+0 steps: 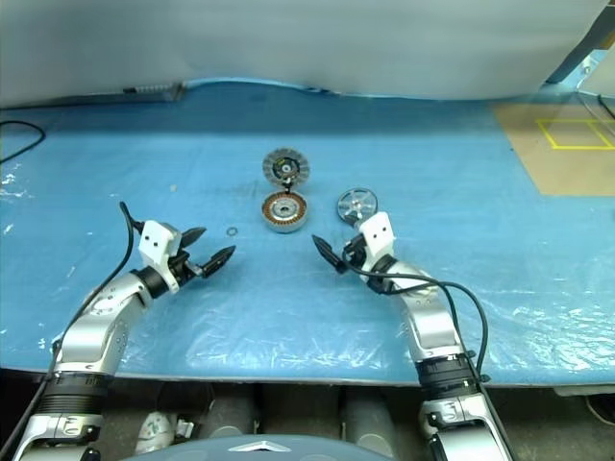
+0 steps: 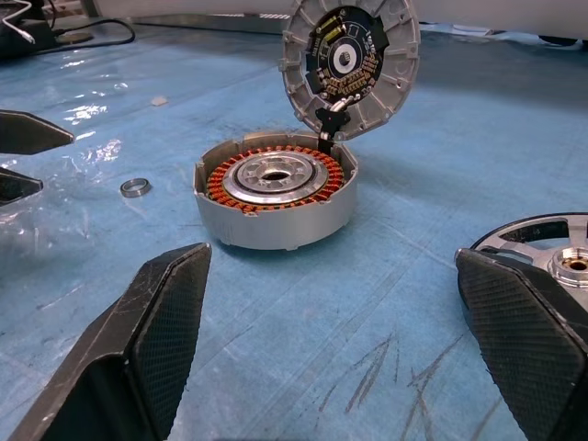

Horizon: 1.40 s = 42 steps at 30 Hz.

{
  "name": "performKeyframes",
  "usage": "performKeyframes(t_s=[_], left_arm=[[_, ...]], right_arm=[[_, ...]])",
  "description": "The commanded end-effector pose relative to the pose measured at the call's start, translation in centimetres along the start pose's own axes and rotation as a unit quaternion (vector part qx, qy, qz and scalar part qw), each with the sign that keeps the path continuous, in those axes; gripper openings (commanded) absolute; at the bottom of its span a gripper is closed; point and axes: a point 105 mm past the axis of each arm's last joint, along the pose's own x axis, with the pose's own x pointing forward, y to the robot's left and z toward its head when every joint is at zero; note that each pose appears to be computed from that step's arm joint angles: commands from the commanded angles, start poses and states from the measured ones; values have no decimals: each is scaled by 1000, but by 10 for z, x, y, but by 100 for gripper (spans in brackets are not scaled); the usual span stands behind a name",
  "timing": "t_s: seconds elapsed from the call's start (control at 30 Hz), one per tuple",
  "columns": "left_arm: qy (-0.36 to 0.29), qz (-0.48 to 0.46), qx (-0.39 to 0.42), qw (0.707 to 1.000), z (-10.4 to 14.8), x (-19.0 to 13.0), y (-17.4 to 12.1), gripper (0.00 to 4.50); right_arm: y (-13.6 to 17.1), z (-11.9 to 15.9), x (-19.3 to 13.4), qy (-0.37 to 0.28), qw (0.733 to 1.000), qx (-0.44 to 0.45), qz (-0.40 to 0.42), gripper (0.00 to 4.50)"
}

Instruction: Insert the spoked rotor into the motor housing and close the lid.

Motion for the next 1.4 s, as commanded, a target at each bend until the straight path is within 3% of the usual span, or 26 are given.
performKeyframes(t_s=[0.03, 1.0, 1.2, 1.4], left_arm=[[-14, -2, 16, 1000, 10, 1, 0, 450], [-12, -4, 13, 1000, 5, 2, -2, 450], [-12, -3, 13, 1000, 6, 2, -2, 450], [-13, -3, 12, 1000, 6, 3, -3, 450]], right_arm=[[1, 9, 2, -17, 1000, -13, 7, 449], [4, 13, 7, -15, 999, -28, 18, 449], [7, 28, 23, 9, 996, -79, 48, 449], [30, 44, 51, 60, 979, -136, 141, 449]])
